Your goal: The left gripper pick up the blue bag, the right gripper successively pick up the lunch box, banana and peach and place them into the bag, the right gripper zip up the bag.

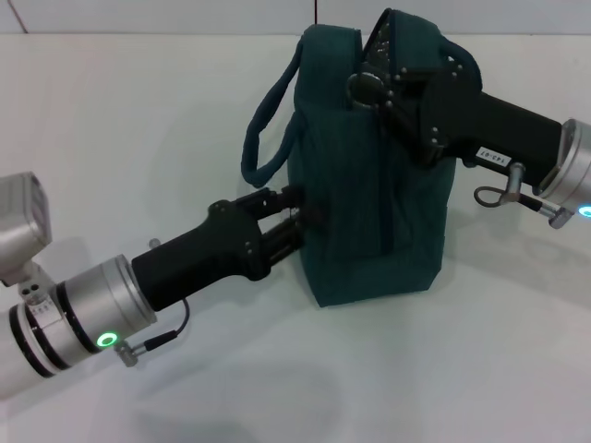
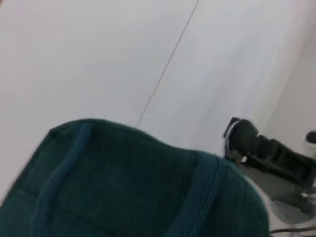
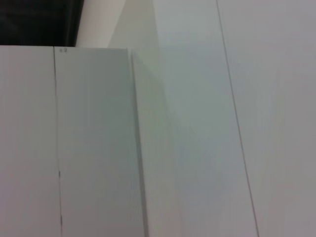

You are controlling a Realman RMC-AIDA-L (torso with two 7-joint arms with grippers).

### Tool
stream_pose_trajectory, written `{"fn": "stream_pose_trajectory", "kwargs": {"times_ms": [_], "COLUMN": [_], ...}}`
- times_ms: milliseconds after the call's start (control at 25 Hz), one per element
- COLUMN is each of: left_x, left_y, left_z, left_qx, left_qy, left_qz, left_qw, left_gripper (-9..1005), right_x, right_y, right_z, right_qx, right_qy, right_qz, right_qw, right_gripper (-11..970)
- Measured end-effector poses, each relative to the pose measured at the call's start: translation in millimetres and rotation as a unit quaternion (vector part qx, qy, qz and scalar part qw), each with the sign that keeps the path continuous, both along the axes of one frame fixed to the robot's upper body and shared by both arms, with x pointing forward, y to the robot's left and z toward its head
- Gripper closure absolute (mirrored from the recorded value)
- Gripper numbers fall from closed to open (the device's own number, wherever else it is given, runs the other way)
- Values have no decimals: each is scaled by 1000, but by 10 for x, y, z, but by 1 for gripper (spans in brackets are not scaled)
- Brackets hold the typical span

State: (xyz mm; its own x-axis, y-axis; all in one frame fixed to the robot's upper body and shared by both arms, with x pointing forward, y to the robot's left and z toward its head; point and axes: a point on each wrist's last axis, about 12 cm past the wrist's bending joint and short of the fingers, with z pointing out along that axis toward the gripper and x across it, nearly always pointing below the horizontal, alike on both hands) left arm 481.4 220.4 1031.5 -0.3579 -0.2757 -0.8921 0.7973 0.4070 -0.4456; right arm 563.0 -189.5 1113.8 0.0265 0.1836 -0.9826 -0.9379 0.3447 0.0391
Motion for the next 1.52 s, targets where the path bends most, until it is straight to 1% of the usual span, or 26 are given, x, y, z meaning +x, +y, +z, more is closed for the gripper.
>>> {"fn": "stream_pose_trajectory", "kwargs": {"times_ms": [200,360,520,720,880,1000,1120,1320,1520], "left_x": [-44,-106,-142,-120,-104,-103,-104,-108,-100], "left_y": [-32,20,16,-87,-150,-144,-133,-130,-134], "left_z": [47,108,75,0,-29,-38,-41,-48,-55], "left_qx": [-5,-23,-25,-13,-4,-7,-10,-12,-12], "left_qy": [-7,-26,-20,3,4,4,5,8,11], "left_qz": [-48,-63,-54,-46,-42,-29,-21,-15,-9], "left_qw": [999,997,998,999,999,1000,1000,1000,1000], "left_gripper": [547,377,355,328,297,267,266,310,453], "right_x": [-1,-5,-16,-45,-74,-85,-97,-123,-149], "right_y": [-12,-20,-9,-2,-10,-18,-22,-2,-22], "right_z": [-1,-4,3,15,8,3,1,-11,-34], "right_qx": [2,1,3,10,13,15,16,15,15], "right_qy": [0,0,-2,-5,-4,-3,-3,-1,2], "right_qz": [-2,-2,4,14,20,20,23,32,30], "right_qw": [1000,1000,1000,1000,1000,1000,1000,999,999], "right_gripper": [942,942,942,942,942,942,942,942,942]}}
